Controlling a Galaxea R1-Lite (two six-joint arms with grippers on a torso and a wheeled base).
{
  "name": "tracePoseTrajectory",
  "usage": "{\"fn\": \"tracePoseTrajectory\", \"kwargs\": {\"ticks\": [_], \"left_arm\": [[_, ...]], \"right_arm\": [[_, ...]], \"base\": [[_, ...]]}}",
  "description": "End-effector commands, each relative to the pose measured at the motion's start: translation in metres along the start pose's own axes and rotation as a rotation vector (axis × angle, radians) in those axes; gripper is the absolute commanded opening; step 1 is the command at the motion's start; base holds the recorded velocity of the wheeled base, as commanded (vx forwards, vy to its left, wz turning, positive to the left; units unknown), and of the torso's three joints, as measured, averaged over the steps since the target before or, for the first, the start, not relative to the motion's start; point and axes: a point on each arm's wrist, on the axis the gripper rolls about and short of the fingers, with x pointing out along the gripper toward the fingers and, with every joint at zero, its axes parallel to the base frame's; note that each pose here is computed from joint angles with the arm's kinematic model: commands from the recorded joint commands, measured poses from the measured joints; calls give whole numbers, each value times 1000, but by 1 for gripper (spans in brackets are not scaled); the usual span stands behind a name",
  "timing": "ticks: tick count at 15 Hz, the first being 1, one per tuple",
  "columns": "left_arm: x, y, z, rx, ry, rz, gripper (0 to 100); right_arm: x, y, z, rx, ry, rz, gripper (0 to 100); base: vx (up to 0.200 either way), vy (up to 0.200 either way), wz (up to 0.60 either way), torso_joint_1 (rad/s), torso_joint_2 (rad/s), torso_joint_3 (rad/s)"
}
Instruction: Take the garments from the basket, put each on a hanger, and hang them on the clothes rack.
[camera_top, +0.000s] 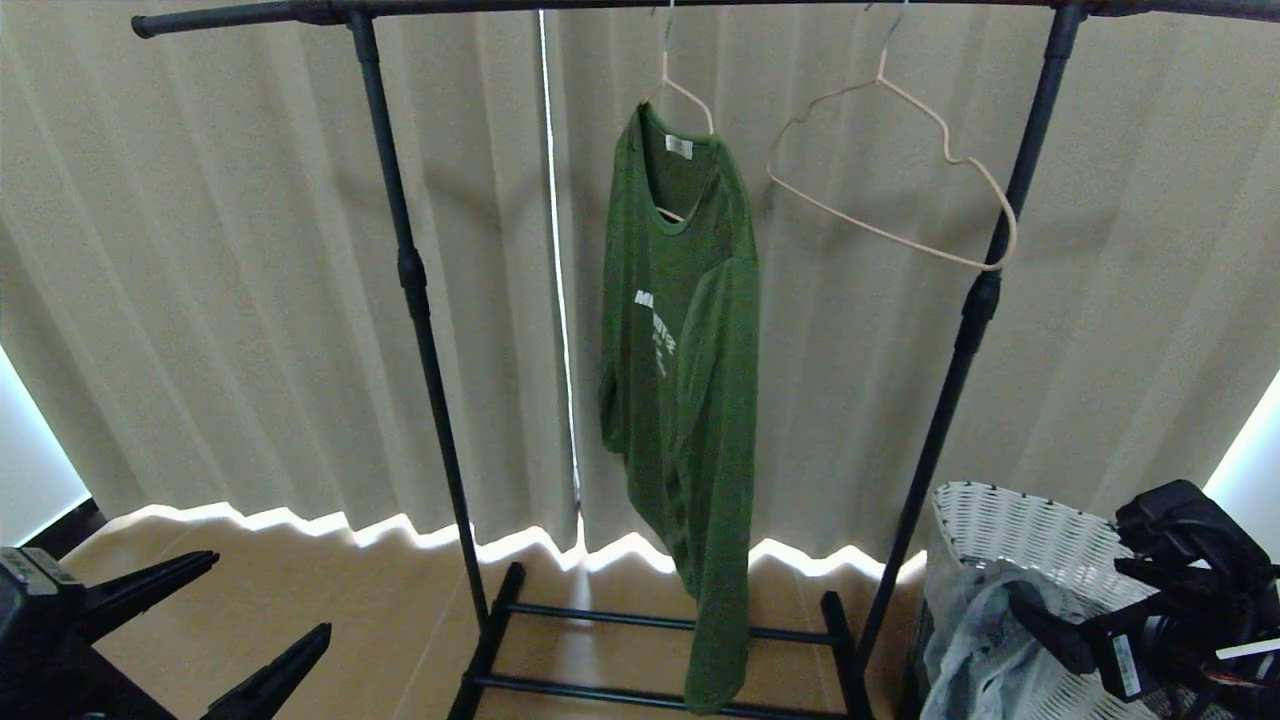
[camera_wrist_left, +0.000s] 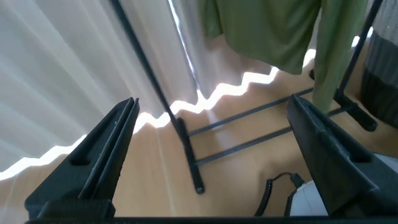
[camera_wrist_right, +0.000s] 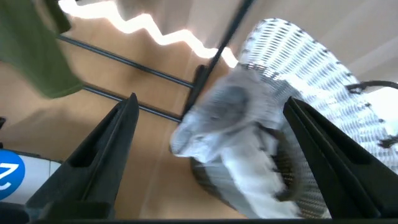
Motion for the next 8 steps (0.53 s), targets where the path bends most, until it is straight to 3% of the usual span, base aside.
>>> {"fn": "tracePoseTrajectory", "kwargs": {"ticks": [1,4,5,8], "left_arm": [[0,0,0,1,0,0,100],[0,0,0,2,-2,-1,100],[-1,0,0,1,-3,0,100],[0,1,1,-5,-2,4,100]], "right_arm": [[0,0,0,-1,2,0,100],[4,-13,-6,-76,61,-126,100],[5,-22,-10,-144,99,-176,100],[8,-25,-22,-251,173,-175,100]], "base": [[0,-200,0,2,7,7],[0,0,0,0,0,0],[0,0,0,0,0,0],[0,0,0,0,0,0]]}}
